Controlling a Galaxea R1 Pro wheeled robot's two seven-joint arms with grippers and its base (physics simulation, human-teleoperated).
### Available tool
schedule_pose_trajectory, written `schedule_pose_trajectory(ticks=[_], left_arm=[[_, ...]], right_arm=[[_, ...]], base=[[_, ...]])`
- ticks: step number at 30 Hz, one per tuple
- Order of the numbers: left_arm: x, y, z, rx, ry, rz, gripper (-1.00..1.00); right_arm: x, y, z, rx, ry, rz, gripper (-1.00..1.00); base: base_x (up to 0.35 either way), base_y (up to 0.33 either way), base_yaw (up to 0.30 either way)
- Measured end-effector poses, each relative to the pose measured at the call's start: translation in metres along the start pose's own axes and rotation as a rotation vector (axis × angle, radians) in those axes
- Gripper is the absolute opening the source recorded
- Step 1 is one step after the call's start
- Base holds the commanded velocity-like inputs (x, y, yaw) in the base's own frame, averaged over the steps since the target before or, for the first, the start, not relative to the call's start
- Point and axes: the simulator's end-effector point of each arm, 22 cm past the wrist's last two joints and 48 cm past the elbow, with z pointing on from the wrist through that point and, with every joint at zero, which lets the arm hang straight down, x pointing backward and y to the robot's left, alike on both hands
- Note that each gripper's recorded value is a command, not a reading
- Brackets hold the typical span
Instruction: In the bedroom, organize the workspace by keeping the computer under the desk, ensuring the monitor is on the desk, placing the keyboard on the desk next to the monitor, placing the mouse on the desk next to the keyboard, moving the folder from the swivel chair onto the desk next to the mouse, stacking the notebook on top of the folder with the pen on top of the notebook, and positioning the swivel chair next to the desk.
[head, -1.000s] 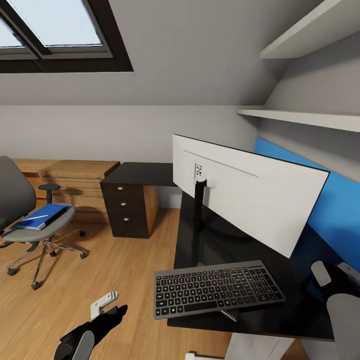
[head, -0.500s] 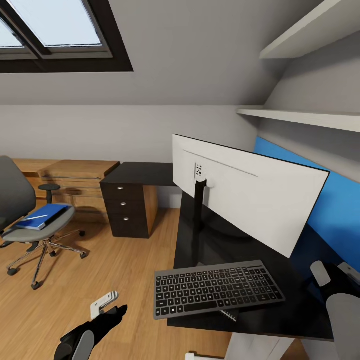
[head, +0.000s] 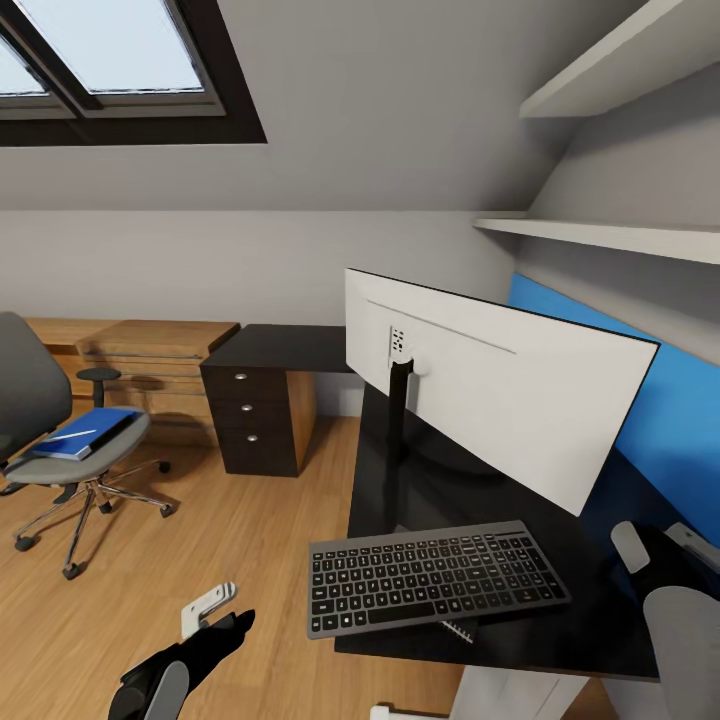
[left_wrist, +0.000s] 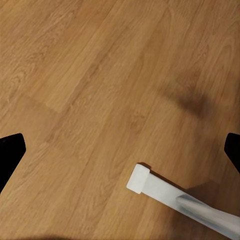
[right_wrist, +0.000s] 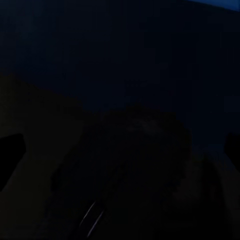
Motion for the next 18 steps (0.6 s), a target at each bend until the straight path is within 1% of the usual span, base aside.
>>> schedule_pose_trajectory(ticks=[18], left_arm=[[0.0002,-0.0003,0.0000,0.001,0.000,0.000,1.00]], right_arm=[[0.0001,-0.0017,-0.0001,0.009,0.000,-0.001,1.00]], base=[[0.000,0.000,0.000]])
